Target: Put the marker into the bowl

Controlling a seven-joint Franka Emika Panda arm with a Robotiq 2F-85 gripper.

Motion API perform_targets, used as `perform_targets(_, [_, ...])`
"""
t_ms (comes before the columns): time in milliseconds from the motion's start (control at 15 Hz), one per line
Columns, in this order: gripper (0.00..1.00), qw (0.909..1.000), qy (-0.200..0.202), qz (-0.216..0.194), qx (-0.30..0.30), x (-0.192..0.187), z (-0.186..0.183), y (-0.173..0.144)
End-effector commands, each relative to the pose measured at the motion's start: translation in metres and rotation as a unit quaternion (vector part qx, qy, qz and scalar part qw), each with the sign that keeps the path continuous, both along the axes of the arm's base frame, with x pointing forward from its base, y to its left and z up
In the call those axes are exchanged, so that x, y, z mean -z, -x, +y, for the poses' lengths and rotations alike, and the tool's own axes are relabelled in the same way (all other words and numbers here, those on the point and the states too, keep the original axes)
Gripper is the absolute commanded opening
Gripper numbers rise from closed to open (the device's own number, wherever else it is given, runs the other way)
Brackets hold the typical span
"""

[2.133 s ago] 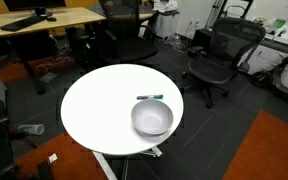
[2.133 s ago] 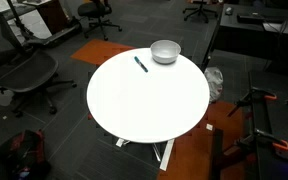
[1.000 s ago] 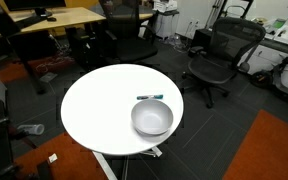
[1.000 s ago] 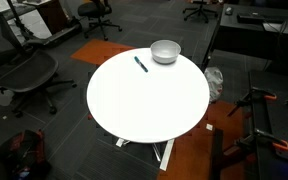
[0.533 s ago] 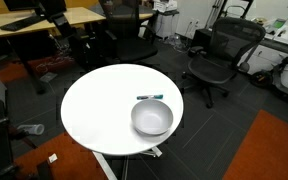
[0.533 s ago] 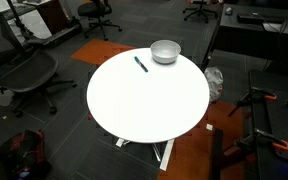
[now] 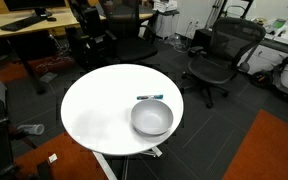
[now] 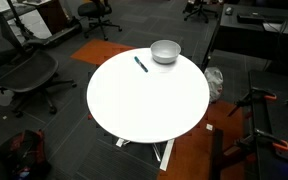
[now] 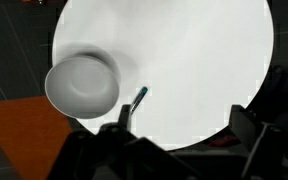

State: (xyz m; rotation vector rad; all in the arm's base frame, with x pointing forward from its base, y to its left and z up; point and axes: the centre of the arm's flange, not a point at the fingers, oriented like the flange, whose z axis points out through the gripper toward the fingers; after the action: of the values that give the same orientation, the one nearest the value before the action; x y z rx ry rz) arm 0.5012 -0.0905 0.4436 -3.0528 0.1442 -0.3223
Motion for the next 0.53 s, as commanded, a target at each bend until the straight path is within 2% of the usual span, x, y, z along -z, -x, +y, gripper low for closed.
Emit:
perform_targets(0, [1.00, 0.9993, 0.004, 0.003, 0.038, 0.026, 0.009, -0.052])
perform_targets(467, [1.00, 0.9948, 0.007, 0.017, 0.100, 0.083, 0.020, -0.108])
